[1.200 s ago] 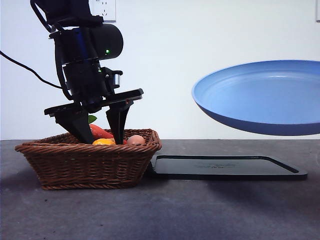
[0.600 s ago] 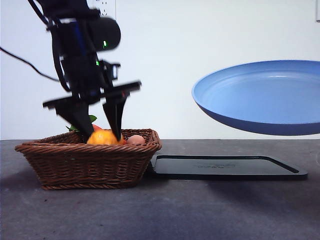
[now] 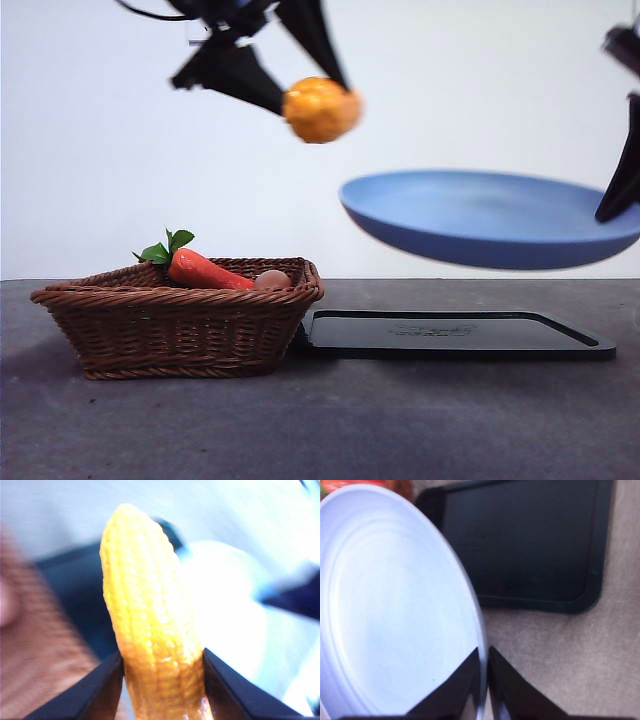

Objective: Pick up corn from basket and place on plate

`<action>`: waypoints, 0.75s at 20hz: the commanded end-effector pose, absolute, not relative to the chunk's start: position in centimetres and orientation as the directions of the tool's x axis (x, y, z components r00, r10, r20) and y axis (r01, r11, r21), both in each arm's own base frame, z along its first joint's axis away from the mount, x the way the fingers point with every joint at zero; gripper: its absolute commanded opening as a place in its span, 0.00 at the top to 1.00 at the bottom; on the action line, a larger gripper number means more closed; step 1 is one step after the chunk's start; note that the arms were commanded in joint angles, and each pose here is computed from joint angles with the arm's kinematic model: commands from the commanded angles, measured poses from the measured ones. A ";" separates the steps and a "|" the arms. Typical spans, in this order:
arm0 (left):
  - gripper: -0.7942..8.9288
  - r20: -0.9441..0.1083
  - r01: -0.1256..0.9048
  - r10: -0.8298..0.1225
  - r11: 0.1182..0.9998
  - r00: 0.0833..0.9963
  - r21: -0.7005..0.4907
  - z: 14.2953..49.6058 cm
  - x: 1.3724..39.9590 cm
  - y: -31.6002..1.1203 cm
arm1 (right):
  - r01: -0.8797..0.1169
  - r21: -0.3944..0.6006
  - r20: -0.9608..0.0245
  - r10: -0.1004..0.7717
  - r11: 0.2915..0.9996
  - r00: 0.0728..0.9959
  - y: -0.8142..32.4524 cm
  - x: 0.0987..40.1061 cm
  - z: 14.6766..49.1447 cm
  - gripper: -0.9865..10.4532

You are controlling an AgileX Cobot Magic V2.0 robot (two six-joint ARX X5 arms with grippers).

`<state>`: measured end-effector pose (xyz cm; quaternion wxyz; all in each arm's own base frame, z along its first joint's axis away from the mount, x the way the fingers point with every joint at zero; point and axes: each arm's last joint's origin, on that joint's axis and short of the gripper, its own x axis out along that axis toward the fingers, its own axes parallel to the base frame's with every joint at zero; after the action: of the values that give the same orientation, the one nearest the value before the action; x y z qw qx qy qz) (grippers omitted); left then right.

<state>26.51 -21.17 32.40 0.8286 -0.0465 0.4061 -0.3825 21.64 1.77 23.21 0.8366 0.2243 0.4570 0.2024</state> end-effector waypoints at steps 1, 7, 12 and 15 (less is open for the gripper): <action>0.75 -0.642 0.692 -0.696 0.636 0.321 -0.343 31.4 26.0 -24.1 | -0.095 0.590 -0.676 0.554 0.802 0.486 1.9 22.7 22.7 0.91; 0.75 -0.719 0.757 -0.665 0.572 0.202 -0.316 25.9 26.0 -28.9 | -0.099 0.613 -0.670 0.582 0.784 0.461 1.9 23.0 22.2 0.91; 0.66 -0.742 0.762 -0.647 0.567 0.176 -0.314 24.5 26.0 -29.5 | -0.102 0.611 -0.670 0.582 0.785 0.461 1.9 23.0 22.2 0.91; 0.60 -0.746 0.763 -0.644 0.566 0.172 -0.313 24.5 25.9 -29.5 | -0.101 0.607 -0.673 0.578 0.788 0.462 1.9 23.0 22.2 0.91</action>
<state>25.90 -28.89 24.52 0.7649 0.0574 0.4556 -0.4517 22.64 1.85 21.95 0.8170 0.2479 0.4798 0.2018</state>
